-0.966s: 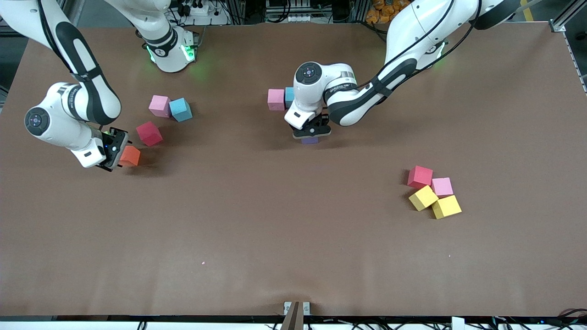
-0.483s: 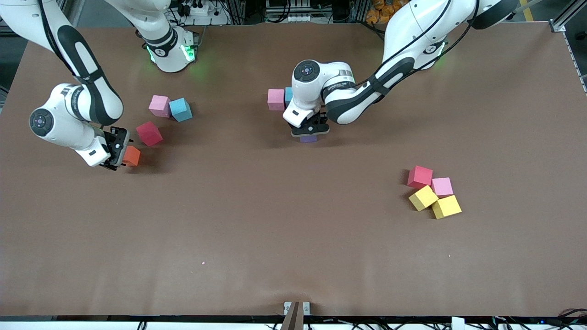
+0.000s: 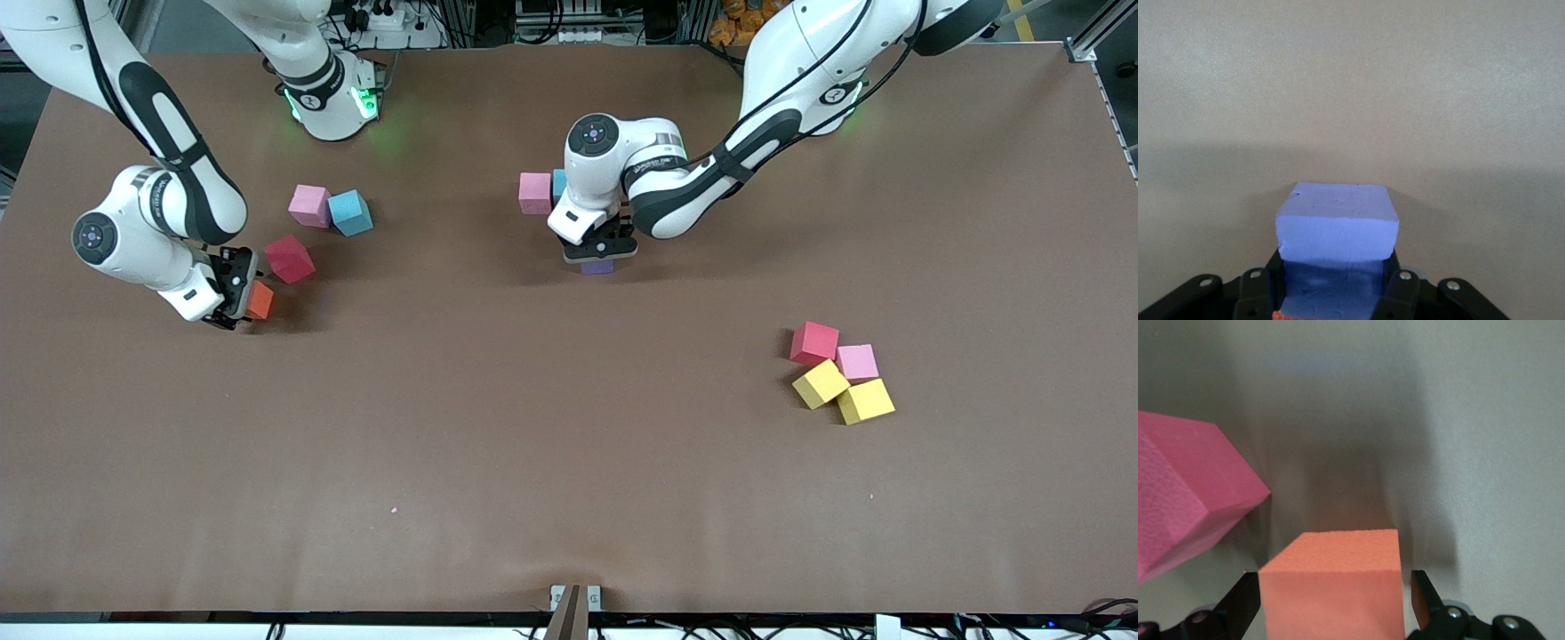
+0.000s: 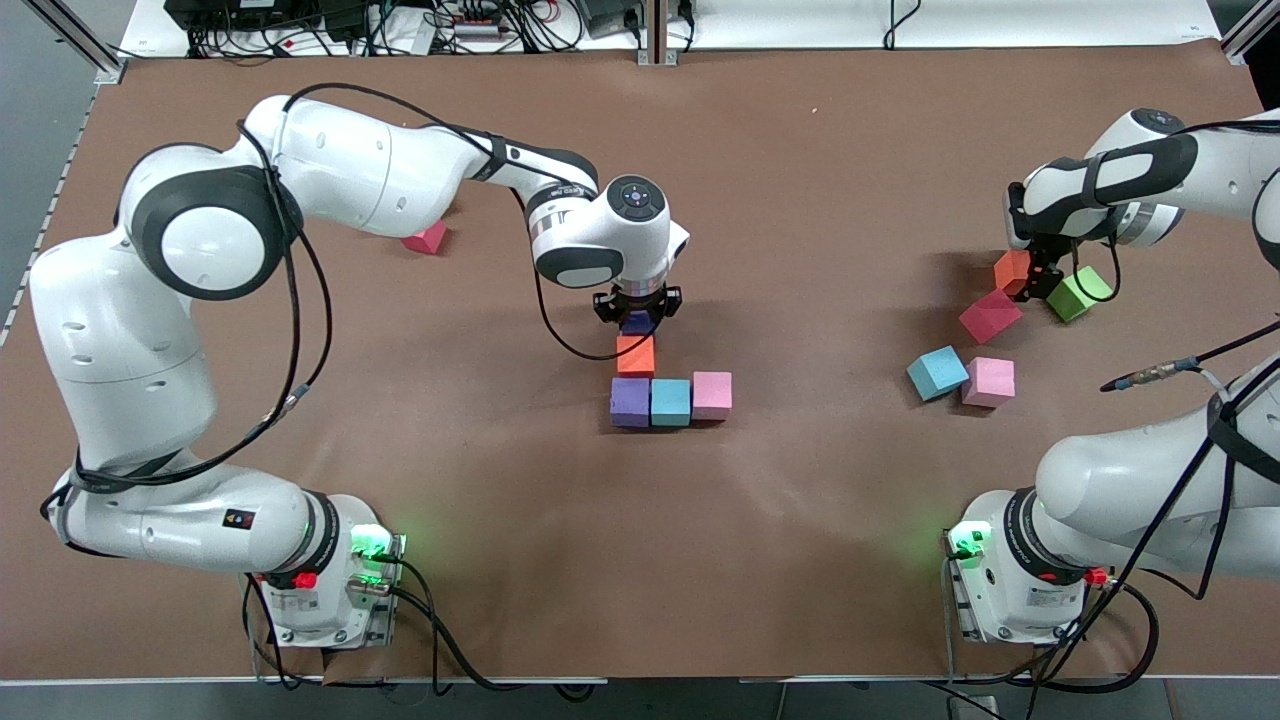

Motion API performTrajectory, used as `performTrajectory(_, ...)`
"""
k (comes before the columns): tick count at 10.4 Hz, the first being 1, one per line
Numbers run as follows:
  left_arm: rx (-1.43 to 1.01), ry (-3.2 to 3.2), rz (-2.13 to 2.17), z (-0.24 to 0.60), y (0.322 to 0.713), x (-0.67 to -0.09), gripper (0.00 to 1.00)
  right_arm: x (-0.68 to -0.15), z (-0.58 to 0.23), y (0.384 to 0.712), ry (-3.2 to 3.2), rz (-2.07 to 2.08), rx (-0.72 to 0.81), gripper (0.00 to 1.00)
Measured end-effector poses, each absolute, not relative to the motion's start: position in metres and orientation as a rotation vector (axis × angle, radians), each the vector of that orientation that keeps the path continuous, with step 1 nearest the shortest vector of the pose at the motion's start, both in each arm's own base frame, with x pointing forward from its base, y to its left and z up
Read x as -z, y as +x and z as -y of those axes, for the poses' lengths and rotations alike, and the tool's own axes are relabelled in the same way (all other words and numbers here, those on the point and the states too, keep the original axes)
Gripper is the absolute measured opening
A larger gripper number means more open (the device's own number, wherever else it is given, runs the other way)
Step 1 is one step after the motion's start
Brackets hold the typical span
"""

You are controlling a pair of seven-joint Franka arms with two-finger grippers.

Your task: Form number 2 with 11 blocks

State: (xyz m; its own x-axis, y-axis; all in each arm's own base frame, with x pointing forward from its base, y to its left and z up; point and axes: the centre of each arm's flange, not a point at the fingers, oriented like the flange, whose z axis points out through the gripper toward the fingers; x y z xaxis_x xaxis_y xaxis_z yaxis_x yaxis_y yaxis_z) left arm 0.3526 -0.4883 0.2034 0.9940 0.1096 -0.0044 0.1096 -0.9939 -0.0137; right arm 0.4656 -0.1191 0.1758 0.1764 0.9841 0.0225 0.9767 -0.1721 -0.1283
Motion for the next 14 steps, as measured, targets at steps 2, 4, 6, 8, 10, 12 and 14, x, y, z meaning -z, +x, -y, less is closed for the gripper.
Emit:
performTrajectory(2,-0.008,-3.123,0.171,0.488,0.352,-0.203,0.57,-0.175,0.124,0.464,-2.323,1.951,-0.090,0.86)
performTrajectory(4,-0.012,-3.120,0.171,0.487,0.351,-0.201,0.61,-0.177,0.123,0.466,-2.329,1.958,-0.079,0.61)
performTrajectory(6,-0.022,-3.112,0.169,0.484,0.348,-0.196,0.63,-0.186,0.115,0.473,-2.328,1.987,-0.055,0.59)
performTrajectory(8,-0.036,-3.101,0.167,0.480,0.344,-0.189,0.66,-0.213,0.105,0.485,-2.379,1.995,-0.001,0.59)
performTrajectory(10,-0.044,-3.093,0.202,0.478,0.344,-0.185,0.89,-0.231,0.095,0.494,-2.416,1.985,0.049,0.59)
performTrajectory(12,-0.024,-3.112,0.227,0.483,0.352,-0.192,1.00,-0.241,0.073,0.506,-2.422,1.973,0.111,0.59)
performTrajectory(14,0.003,-3.135,0.251,0.489,0.363,-0.203,1.00,-0.249,0.065,0.516,-2.456,1.944,0.141,0.59)
